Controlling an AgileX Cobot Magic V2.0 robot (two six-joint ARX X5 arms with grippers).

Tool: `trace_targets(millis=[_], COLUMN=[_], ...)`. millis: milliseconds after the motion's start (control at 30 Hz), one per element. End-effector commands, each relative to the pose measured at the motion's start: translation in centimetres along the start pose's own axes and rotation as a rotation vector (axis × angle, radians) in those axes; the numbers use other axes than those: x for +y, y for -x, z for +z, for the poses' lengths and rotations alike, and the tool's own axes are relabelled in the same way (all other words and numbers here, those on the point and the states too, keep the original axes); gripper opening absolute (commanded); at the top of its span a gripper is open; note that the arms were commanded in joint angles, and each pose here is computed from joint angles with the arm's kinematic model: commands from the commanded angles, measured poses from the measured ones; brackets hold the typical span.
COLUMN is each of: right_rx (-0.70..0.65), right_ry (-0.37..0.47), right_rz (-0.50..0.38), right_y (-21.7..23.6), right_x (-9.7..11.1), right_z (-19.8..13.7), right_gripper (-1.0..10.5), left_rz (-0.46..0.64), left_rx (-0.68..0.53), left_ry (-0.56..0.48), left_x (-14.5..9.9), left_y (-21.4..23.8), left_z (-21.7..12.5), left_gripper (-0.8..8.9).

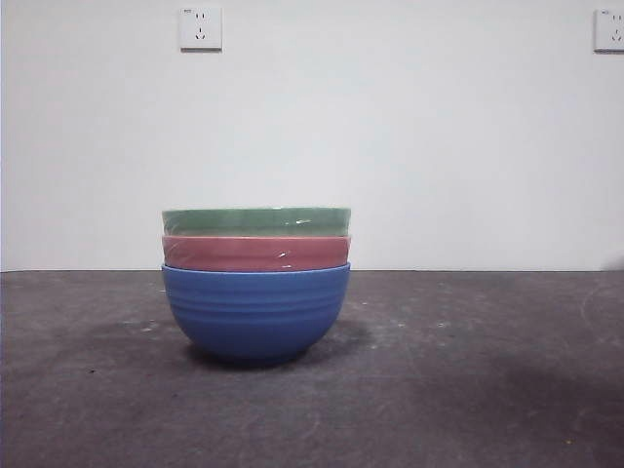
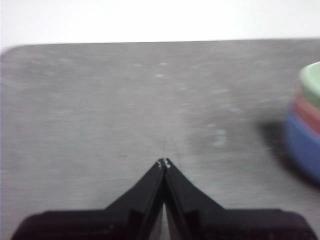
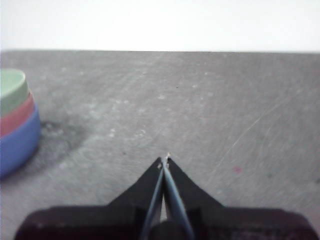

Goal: Pick up the green bowl on the top,put the green bowl on the left,pick up the red bowl in the middle,put the red bowl on the right

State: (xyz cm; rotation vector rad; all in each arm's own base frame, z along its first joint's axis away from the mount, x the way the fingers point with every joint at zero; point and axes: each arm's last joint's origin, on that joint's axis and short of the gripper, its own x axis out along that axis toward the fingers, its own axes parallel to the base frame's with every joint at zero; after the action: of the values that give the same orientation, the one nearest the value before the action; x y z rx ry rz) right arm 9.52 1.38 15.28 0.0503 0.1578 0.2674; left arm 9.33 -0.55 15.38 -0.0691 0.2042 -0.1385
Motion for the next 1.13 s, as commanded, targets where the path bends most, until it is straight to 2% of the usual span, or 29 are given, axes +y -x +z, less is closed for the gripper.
trace_targets(millis=[33, 100, 167, 300, 400, 633, 833, 1000, 1133], right_rx=[0.018, 0.018, 0.017, 0.019, 0.032, 0.081, 0.075, 0.102, 0.163], right_ry=[-0.32, -0.426, -0.471, -0.486, -0.494, -0.493, -0.396, -0.305, -0.187], right_rz=[-0.004, -0.007, -0.008, -0.004, -0.009, -0.023, -0.017, -0.018, -0.018], right_y=[-0.1, -0.1, -0.1, -0.1, 0.2, 1.2, 1.5, 1.1, 0.4], right_x=[0.0, -0.1, -0.1, 0.0, 0.0, 0.3, 0.6, 0.7, 0.7], right_z=[-0.4, -0.4, -0.4, -0.3, 0.1, 3.1, 7.6, 11.7, 14.9], right_gripper=[0.0, 0.0, 0.0, 0.0, -0.1, -0.1, -0.1, -0.1, -0.1], left_rz=[-0.111, -0.195, -0.243, -0.294, -0.286, -0.231, -0.219, -0.244, -0.298], left_rx=[0.028, 0.049, 0.064, 0.077, 0.068, 0.027, 0.04, 0.074, 0.121], left_ry=[0.225, 0.312, 0.353, 0.369, 0.411, 0.399, 0.342, 0.237, 0.15], left_x=[-0.3, -0.5, -0.7, -0.8, -0.8, -1.0, -1.3, -1.5, -1.7], left_y=[-0.2, -0.1, -0.1, 0.0, 0.2, 1.5, 1.8, 1.2, 0.1], left_z=[-0.5, -0.5, -0.5, -0.4, 0.1, 3.8, 7.7, 11.2, 13.9], left_gripper=[-0.04, -0.04, -0.04, -0.06, -0.06, -0.07, -0.07, -0.08, -0.08])
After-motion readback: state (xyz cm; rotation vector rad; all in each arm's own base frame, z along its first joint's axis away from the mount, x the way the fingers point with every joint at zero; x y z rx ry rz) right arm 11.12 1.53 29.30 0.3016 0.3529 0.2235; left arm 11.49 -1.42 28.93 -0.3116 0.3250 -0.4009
